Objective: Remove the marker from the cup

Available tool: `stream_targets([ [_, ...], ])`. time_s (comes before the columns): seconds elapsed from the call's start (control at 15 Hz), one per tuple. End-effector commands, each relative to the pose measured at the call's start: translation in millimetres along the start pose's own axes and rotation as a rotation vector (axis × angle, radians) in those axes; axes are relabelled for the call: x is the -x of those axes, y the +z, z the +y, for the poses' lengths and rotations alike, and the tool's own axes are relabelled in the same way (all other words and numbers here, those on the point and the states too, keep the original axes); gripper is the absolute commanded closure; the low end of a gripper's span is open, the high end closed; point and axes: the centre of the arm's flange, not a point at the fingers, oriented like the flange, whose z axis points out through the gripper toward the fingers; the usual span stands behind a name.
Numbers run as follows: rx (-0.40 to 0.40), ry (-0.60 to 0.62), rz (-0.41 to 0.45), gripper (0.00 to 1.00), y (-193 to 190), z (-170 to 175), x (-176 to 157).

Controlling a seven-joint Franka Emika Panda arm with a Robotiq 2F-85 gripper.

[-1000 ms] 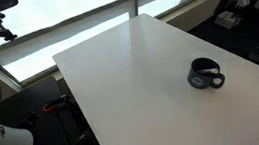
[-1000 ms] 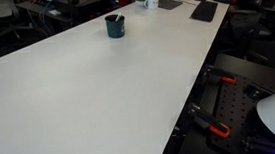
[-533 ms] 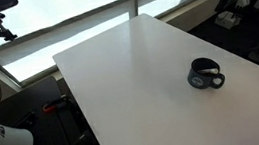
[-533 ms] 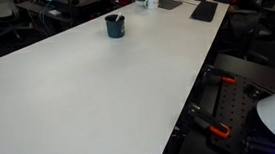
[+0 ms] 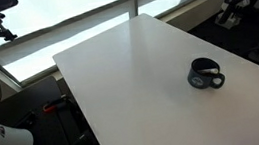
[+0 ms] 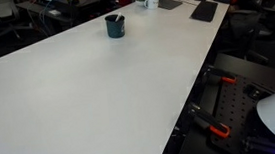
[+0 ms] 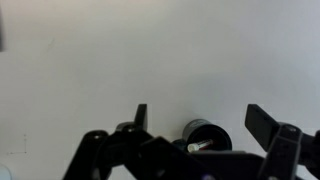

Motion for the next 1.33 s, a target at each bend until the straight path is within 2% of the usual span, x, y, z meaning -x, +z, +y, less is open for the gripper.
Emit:
stream_targets([
  [0.0, -0.012, 0.005, 0.015, 0.0, -6, 18, -37],
  [0.27, -0.011, -0.008, 0.013, 0.0, -1, 36, -66],
  [0.47, -0.007, -0.079, 0.021, 0.0, 2, 43, -85],
  [0.6, -0.043, -0.113, -0.022, 0.0, 3, 46, -98],
  [0.87, -0.093, -0.091, -0.108, 0.0, 6, 47, -113],
  [1.07, -0.108, -0.111, -0.149, 0.0, 13, 43, -114],
  [1.13, -0.09, -0.105, -0.125, 0.0, 54, 21, -52],
  [1.27, -0.098, -0.109, -0.136, 0.0, 57, 20, -53],
])
